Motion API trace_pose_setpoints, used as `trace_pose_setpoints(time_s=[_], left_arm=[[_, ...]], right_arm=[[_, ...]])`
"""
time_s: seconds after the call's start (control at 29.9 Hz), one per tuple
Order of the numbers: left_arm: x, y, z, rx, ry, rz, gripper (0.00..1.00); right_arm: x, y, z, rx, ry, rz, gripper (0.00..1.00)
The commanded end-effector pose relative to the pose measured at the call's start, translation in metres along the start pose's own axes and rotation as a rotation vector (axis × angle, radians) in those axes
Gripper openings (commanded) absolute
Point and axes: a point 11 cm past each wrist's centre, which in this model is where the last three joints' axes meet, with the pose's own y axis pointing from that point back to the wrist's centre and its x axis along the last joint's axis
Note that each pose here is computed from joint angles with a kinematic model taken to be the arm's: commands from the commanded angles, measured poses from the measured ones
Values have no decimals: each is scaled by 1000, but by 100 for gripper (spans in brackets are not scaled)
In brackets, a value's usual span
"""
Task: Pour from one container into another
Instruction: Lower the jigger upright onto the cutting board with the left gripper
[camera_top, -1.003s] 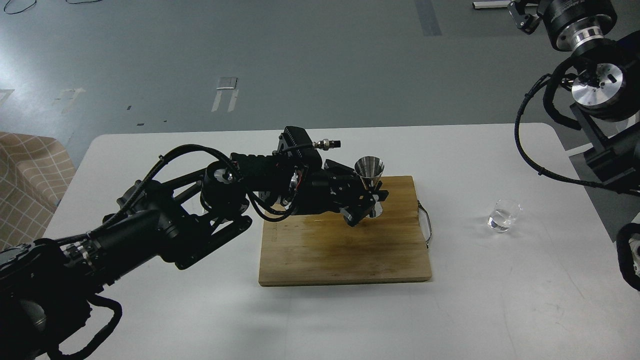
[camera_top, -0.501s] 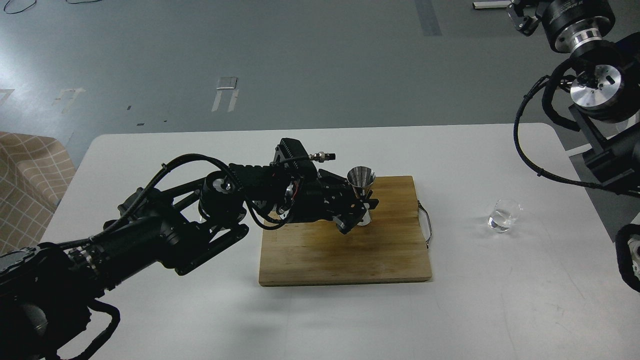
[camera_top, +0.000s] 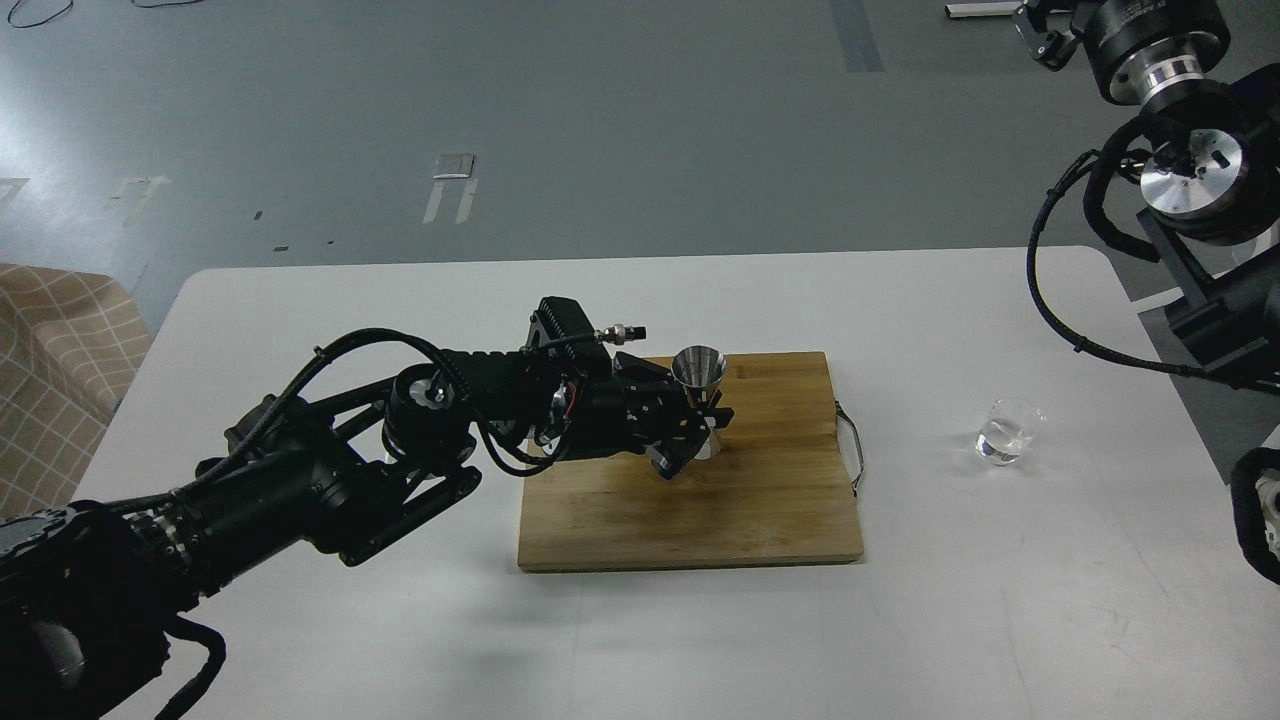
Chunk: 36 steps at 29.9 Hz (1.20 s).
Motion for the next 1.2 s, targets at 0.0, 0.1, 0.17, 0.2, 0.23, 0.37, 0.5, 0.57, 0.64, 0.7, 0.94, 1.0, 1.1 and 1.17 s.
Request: trace_pose_setpoints(time_s=[0.0,0.1,0.17,0.2,0.23,0.37,0.5,0.57,0.64,0.7,0.94,1.0,1.1,1.17], left_arm=[[-7,3,-3,12,6,3,0],[-12,5,-5,20,13,-1,0],[-17,7,-6,25,20,-3,0],[-19,7,-6,27,24,-5,0],[-20,7,-8,31,27,-7,0],[-25,7,-13,51,36,-11,0],[-28,8,-17,66,37,-5,0],[-31,10,-22,81,38,-5,0],[-32,10,-23,83,40,-6,0],[-31,11,-23,85,38,-3,0],[-38,10,-21,84,52,-7,0],[-40,10,-21,85,55,-8,0],[-40,11,-21,85,56,-7,0],[-40,11,-21,85,55,-6,0]], right_arm=[[1,1,1,-2,0,2,100],[2,1,1,-3,1,2,100],[2,1,1,-3,-1,2,100],[2,1,1,-3,0,3,100],[2,1,1,-3,-1,2,100],[1,1,1,0,0,2,100],[2,1,1,-1,-1,2,100],[2,1,1,0,-1,2,100],[1,1,2,-1,-2,1,100],[2,2,3,-2,-2,4,100],[2,2,3,-1,-2,2,100],[2,2,3,-1,-2,4,100],[2,2,3,-1,-2,4,100],[2,2,3,-1,-2,4,100]])
